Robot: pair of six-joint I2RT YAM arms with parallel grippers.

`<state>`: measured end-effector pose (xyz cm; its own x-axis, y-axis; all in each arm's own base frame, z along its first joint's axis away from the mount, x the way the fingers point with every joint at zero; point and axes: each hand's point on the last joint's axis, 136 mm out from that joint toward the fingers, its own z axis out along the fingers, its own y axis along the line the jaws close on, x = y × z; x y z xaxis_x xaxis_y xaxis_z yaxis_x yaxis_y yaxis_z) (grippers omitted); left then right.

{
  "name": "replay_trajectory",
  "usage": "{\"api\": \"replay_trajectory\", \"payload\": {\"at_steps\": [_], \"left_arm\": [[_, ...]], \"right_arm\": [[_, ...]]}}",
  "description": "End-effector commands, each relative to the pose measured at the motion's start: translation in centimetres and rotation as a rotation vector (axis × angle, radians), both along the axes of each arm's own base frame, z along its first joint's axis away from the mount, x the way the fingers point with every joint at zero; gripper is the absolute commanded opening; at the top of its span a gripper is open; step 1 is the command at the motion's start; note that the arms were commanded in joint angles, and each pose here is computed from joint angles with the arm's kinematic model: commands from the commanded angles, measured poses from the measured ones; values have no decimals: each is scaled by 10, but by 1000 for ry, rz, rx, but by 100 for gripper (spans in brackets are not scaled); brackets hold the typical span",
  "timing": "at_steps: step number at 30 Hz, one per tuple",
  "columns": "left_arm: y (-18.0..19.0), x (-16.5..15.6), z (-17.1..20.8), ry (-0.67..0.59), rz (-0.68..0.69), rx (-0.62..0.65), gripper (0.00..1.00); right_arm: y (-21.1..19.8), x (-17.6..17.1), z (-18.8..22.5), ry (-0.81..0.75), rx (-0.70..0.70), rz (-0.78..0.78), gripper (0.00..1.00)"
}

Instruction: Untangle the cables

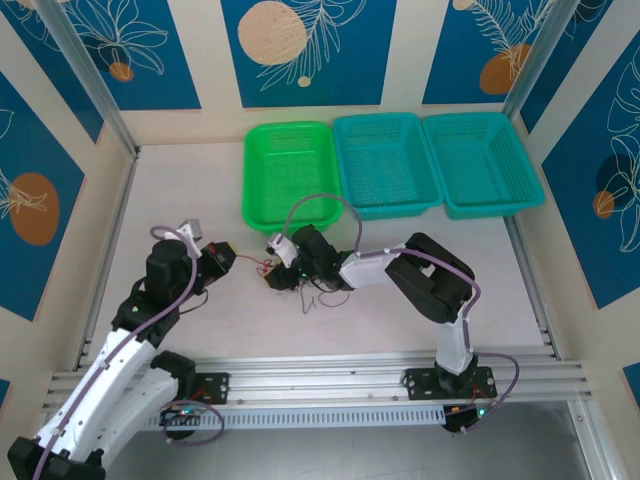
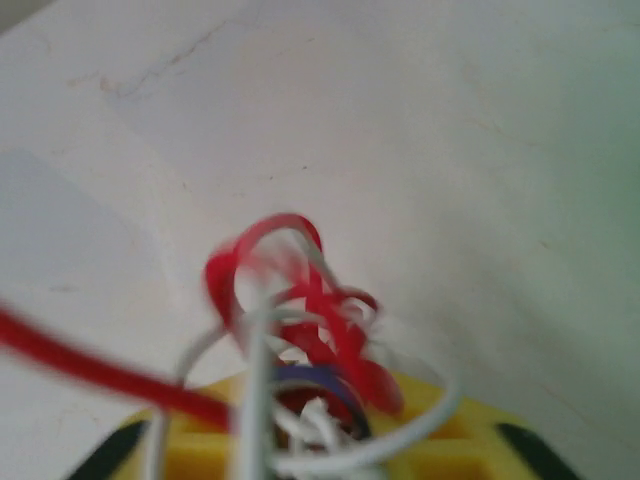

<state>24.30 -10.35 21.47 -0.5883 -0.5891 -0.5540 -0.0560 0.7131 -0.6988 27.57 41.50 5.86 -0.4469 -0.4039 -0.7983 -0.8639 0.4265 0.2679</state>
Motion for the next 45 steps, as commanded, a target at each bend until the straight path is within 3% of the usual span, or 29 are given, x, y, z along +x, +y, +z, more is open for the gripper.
{"api": "replay_trajectory", "payload": {"at_steps": [1,3,9,13,16,19,23,27,32,36,42,45], "left_arm": [[46,-11,18,-41,192,74,0],[61,-17,14,-32,255,85,0],[71,-17,-22,41,292,113,0],[29,6,-37,-88,65,66,0],[0,12,-34,-180,-105,51,27],[-14,8,-11,-273,-210,113,42],[-36,-5,42,-506,-357,270,51],[-80,-31,69,-742,-640,529,55],[-127,-51,45,-898,-1016,886,59],[-151,-41,14,-933,-1182,1128,72],[-173,-20,-16,-933,-1230,1195,80],[-170,-7,-24,-916,-1149,1227,65]], "right_arm": [[-38,19,7,-31,-8,-103,7],[-59,21,10,-7,-2,-132,0],[-95,10,28,31,40,-153,0],[-97,-9,48,44,45,-104,0],[-102,-19,56,86,7,-88,0],[-111,-24,56,136,-89,-88,0],[-127,-25,54,162,-183,-130,0],[-138,-26,59,158,-213,-162,0],[-138,-38,63,149,-230,-121,0],[-130,-52,72,99,-235,-66,0],[-118,-71,95,47,-204,5,0],[-117,-75,105,17,-190,18,0]]}}
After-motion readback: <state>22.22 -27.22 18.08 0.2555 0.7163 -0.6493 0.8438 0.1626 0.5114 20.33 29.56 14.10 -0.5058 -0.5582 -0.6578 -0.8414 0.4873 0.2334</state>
